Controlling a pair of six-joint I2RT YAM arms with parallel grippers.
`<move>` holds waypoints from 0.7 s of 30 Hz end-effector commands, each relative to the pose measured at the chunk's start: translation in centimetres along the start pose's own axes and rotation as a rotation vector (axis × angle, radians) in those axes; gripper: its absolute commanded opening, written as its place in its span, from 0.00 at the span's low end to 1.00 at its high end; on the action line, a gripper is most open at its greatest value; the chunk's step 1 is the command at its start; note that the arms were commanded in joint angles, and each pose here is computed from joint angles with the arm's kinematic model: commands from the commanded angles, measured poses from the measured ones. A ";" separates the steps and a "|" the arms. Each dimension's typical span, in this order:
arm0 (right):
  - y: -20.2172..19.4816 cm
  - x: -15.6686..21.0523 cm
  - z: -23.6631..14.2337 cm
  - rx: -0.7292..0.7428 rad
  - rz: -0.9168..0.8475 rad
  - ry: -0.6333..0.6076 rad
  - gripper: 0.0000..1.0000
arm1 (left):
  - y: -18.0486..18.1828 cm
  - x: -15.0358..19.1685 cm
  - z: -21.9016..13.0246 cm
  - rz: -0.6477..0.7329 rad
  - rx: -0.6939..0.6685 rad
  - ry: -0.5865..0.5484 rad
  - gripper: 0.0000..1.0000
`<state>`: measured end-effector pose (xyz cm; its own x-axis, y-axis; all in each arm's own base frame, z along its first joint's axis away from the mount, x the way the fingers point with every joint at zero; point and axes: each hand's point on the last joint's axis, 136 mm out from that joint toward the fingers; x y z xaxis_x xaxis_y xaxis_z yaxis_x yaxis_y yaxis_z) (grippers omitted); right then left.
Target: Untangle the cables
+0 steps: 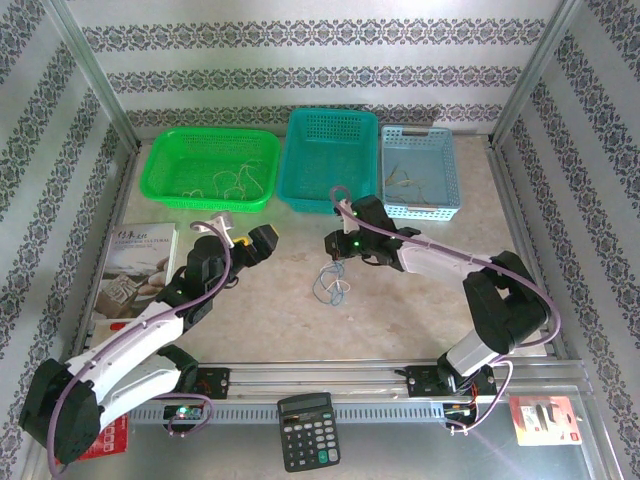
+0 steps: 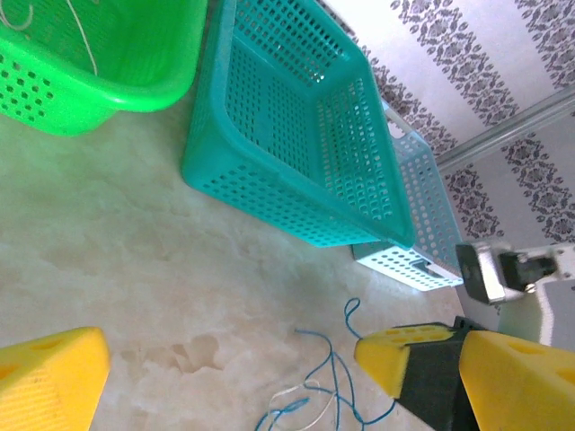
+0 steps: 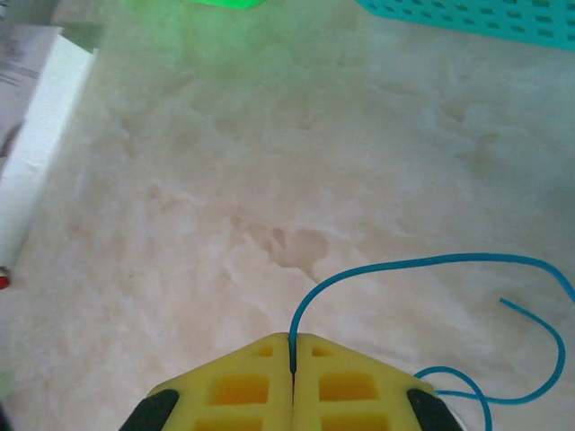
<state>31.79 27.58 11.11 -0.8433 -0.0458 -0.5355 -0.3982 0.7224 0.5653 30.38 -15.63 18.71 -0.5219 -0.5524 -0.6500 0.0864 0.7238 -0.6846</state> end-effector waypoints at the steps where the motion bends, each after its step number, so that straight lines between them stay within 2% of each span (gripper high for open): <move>1: 1.8 0.1 -0.8 -0.141 -0.039 -0.008 0.00 | -1.9 -1.4 0.3 -0.017 0.067 -0.020 1.00; 8: 6.3 0.5 -2.8 -0.433 -0.122 -0.006 0.00 | -2.9 0.0 2.1 -0.072 0.109 0.082 1.00; 14: 7.6 0.7 -3.6 -0.557 -0.138 -0.003 0.00 | -4.8 1.3 4.0 -0.232 0.202 0.183 1.00; 21: 8.7 0.5 -4.2 -0.634 -0.162 0.001 0.00 | -7.0 1.5 5.5 -0.381 0.293 0.251 1.00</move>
<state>26.91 30.82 16.84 -0.7870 -0.1167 -0.6058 -0.6137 0.2478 0.7496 32.55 -22.52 16.49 -0.7452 -0.5820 -0.3255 0.0125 0.4758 -0.8795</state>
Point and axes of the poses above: each hand's point on the last joint's axis, 136 mm out from that joint toward the fingers, its own z axis out along the fingers, its own y axis along the line the jaws close on, x = y × z, and after that the axes turned 1 degree about z, right-handed
